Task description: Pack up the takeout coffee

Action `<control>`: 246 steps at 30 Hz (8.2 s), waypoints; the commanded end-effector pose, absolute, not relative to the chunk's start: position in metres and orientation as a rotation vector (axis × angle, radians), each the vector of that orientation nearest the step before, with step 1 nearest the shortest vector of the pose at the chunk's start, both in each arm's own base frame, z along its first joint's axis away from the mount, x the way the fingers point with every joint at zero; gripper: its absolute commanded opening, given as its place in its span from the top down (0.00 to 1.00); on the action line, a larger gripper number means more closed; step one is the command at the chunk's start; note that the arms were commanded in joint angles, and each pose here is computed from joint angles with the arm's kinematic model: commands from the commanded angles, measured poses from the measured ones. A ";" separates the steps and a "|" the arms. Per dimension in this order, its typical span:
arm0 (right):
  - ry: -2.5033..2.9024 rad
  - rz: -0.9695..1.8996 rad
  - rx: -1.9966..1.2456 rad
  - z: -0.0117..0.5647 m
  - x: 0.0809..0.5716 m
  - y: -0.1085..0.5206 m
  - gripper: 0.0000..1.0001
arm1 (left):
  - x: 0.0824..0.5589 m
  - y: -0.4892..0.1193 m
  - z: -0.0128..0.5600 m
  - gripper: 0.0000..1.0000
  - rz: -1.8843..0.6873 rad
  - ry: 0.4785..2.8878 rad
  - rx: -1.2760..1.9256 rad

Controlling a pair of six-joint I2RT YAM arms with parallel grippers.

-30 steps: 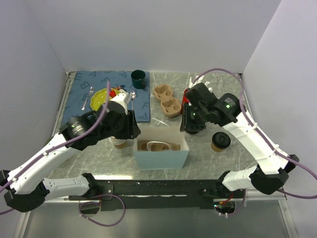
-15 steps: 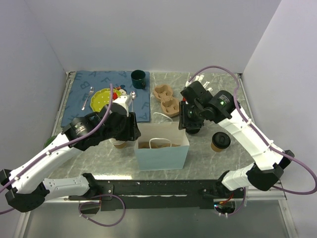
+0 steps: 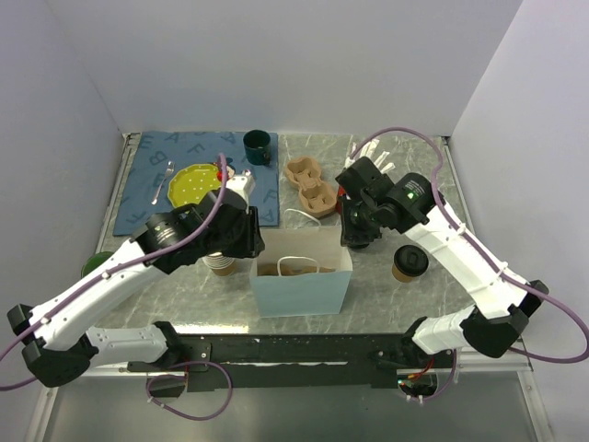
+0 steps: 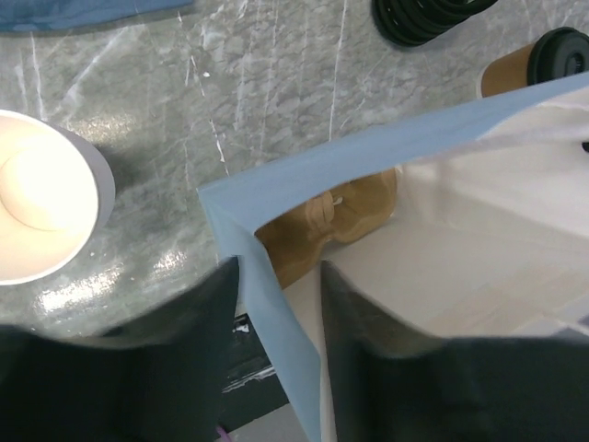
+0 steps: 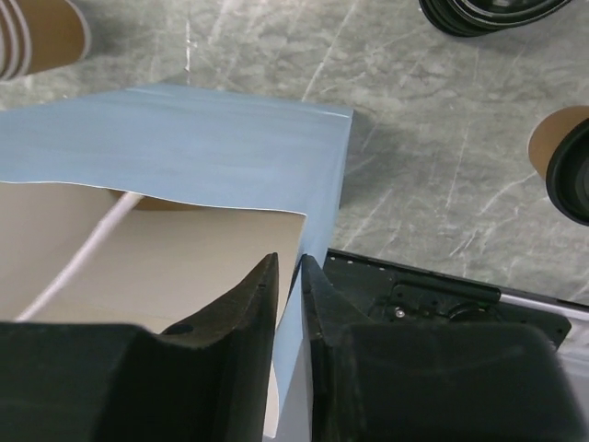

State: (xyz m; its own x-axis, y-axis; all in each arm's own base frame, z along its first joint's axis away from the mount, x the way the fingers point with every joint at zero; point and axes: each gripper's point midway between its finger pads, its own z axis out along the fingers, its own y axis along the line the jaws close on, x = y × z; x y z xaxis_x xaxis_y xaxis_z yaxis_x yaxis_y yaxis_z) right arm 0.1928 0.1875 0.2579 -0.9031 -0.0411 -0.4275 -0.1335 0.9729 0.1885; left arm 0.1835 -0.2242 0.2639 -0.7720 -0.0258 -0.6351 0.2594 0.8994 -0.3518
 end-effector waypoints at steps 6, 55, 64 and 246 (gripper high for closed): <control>2.697 0.218 -0.133 0.256 0.175 0.159 0.92 | 0.197 -0.222 0.282 0.99 -0.531 2.317 0.179; 2.456 0.535 0.071 0.304 0.223 0.124 0.57 | 0.173 -0.194 0.315 0.99 -0.737 2.118 0.073; 2.560 0.481 0.012 0.323 0.189 0.117 0.52 | 0.174 -0.215 0.290 0.47 -0.641 2.354 0.098; 2.597 0.049 0.368 0.207 0.207 0.073 0.33 | 0.176 -0.212 0.308 0.99 -0.817 1.719 0.510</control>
